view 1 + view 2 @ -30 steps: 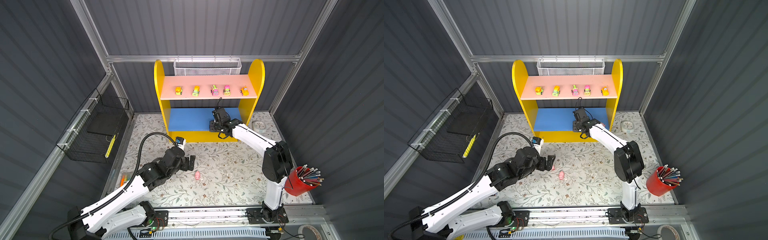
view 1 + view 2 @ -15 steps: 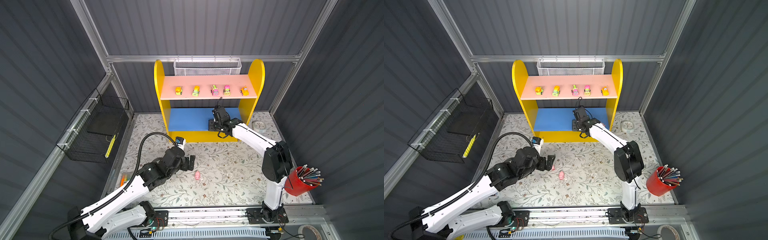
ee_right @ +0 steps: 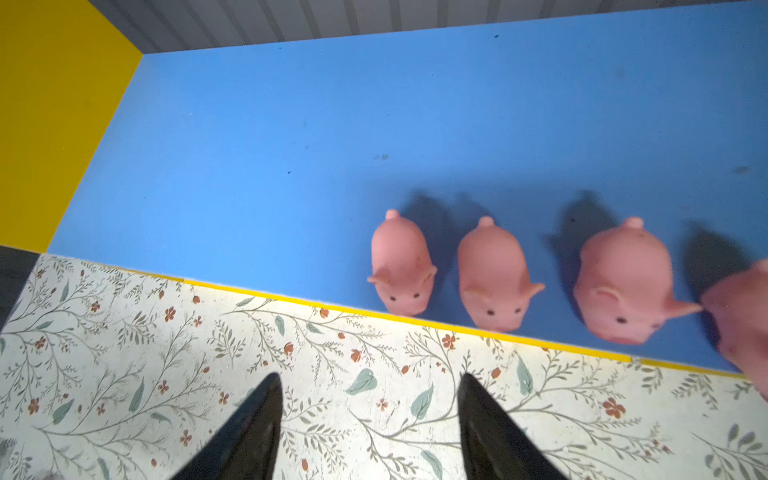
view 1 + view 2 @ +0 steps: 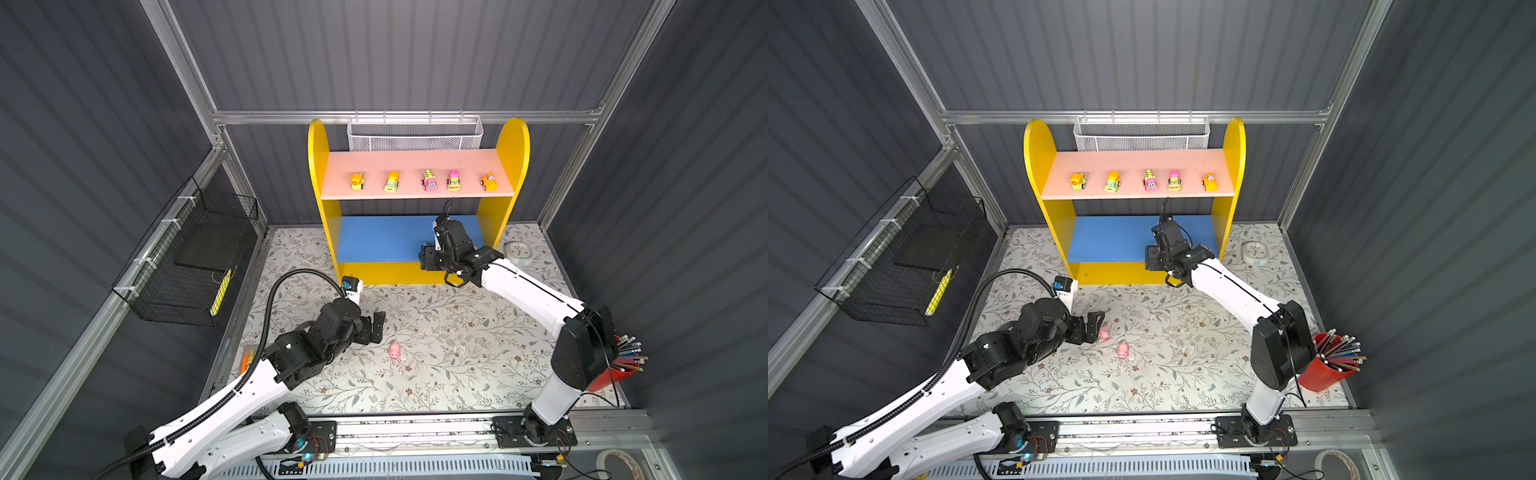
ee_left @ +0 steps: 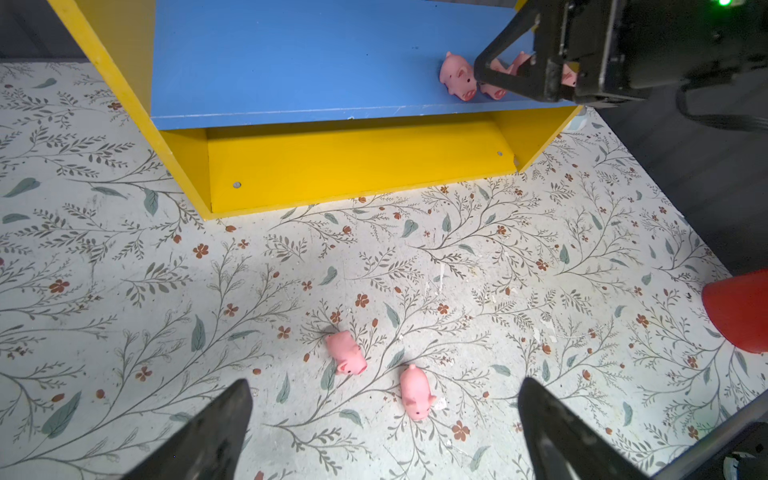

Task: Place and organize the plastic toys onto the shelf
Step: 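Withdraw the right gripper from the shelf while the left gripper moves toward a pig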

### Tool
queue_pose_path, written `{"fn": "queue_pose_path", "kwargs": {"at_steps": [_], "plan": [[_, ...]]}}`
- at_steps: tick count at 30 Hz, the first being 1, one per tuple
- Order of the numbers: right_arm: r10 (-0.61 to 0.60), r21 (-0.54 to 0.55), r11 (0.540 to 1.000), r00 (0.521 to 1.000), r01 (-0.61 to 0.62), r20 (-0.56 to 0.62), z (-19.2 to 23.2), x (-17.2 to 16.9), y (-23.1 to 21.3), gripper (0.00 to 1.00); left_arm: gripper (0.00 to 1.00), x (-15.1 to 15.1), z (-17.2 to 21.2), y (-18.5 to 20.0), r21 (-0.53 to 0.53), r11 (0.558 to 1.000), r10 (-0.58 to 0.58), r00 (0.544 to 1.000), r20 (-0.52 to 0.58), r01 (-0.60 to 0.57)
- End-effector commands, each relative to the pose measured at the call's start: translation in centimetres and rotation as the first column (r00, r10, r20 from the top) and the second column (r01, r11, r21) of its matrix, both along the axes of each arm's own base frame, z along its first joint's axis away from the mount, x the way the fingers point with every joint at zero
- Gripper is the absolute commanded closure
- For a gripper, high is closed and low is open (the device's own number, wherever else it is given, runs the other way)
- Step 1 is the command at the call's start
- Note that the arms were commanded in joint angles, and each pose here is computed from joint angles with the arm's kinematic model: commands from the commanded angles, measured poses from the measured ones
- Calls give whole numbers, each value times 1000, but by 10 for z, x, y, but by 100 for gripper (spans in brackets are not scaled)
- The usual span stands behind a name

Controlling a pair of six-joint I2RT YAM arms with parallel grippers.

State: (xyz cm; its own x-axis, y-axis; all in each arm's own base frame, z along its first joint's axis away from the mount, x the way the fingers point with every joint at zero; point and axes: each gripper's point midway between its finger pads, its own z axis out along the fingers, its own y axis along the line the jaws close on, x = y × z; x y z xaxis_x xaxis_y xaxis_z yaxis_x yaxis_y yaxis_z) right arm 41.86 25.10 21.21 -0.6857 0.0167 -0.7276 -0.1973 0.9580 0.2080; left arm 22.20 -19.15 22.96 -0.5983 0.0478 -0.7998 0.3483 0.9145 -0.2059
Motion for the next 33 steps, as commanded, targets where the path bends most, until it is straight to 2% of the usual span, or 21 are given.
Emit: {"fn": "queue_pose_path", "kwargs": {"at_steps": [1, 8, 15, 23, 29, 33], "plan": [[17, 22, 1000, 1000, -18, 12, 3, -22, 4, 30, 0, -11, -26, 8, -12, 999, 30, 996, -81, -31], [37, 44, 998, 999, -37, -4, -8, -80, -6, 25, 3, -25, -57, 19, -75, 992, 85, 982, -167, -99], [74, 45, 996, 997, -73, -31, -29, -132, -14, 26, 6, -36, -97, 26, -124, 979, 126, 961, -245, -160], [105, 54, 993, 992, -101, -76, -58, -168, -9, 28, 12, -40, -142, 27, -88, 979, 149, 940, -306, -184], [116, 36, 993, 989, -113, -90, -67, -178, -1, 28, 17, -30, -155, 17, -69, 980, 157, 941, -300, -185], [112, 29, 994, 990, -110, -81, -64, -180, -5, 28, 28, -19, -163, 12, -28, 979, 185, 940, -288, -201]]}}
